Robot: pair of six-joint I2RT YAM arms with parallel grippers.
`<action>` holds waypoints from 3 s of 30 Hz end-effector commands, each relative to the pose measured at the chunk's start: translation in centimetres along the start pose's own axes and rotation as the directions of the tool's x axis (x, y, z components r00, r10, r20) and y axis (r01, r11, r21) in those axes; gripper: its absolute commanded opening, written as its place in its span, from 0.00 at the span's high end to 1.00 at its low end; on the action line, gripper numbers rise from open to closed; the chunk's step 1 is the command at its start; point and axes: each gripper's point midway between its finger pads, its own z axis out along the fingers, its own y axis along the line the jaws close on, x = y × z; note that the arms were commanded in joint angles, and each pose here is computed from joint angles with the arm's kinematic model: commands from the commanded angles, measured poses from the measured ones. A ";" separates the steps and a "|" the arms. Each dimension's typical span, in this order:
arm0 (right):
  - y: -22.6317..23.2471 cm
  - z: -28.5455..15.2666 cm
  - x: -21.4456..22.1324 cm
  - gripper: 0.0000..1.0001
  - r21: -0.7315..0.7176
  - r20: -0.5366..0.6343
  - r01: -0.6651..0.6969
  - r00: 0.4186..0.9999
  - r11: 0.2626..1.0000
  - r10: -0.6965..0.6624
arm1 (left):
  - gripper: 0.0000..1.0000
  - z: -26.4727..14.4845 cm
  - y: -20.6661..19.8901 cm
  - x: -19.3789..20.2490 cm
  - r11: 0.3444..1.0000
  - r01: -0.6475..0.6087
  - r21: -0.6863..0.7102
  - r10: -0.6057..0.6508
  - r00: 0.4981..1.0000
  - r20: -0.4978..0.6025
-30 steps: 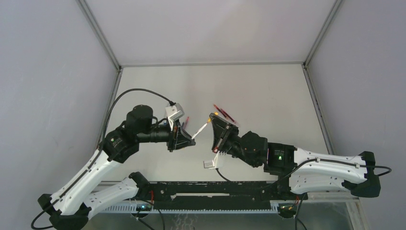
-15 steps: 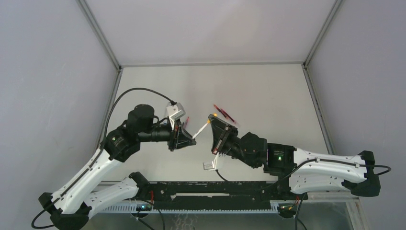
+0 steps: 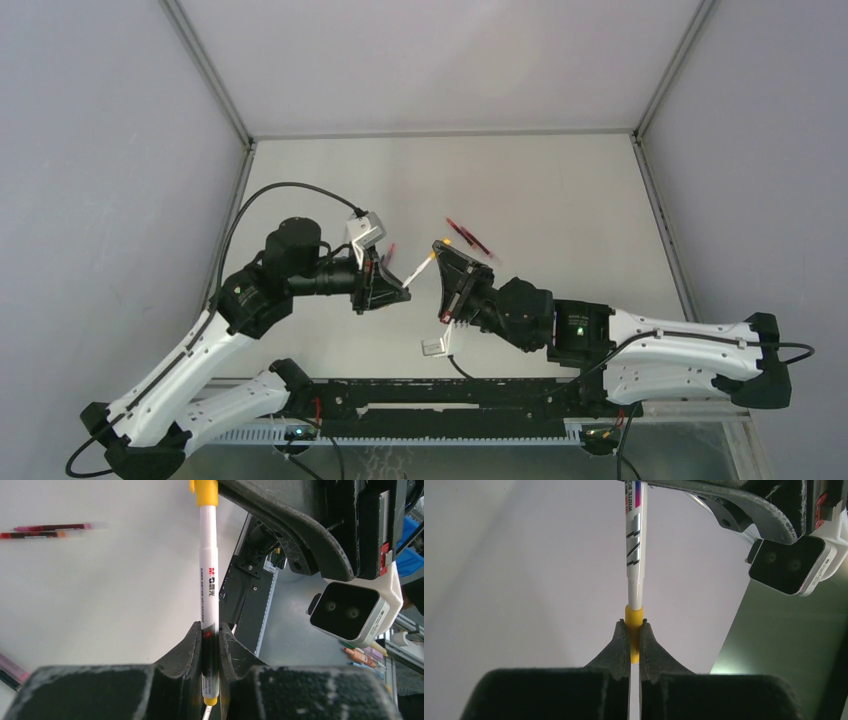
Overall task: Insert the pens into the pen caps
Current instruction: Insert the pen cap onto the pen.
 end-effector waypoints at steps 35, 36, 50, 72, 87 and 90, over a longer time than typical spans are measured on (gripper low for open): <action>-2.2 1.7 -4.3 1.00 0.044 0.094 -0.051 0.995 0.998 0.047 | 1.00 0.9 -1.1 -4.2 0.997 0.026 0.066 -0.037 0.986 0.163; -2.1 1.8 -4.6 1.00 0.042 0.101 -0.051 0.994 0.998 0.047 | 1.00 0.9 -1.1 -4.2 0.997 0.026 0.069 -0.037 0.986 0.163; -2.0 2.5 -9.3 1.00 0.021 0.203 -0.080 0.976 0.997 0.074 | 1.00 1.0 -0.9 -4.7 0.998 0.031 0.054 -0.041 0.982 0.183; -3.2 2.4 -15.9 1.00 0.039 0.314 -0.143 0.941 0.989 0.124 | 1.00 0.8 -0.1 -5.1 0.999 0.035 0.008 -0.036 0.974 0.224; -2.4 -0.1 -19.9 1.00 -0.014 0.412 -0.120 0.904 0.993 0.115 | 1.00 0.9 0.6 -5.4 0.999 0.041 -0.027 -0.034 0.969 0.244; -2.3 -0.3 -20.9 1.00 -0.018 0.413 -0.112 0.904 0.994 0.109 | 1.00 0.9 0.7 -5.6 0.998 0.046 -0.034 -0.036 0.968 0.249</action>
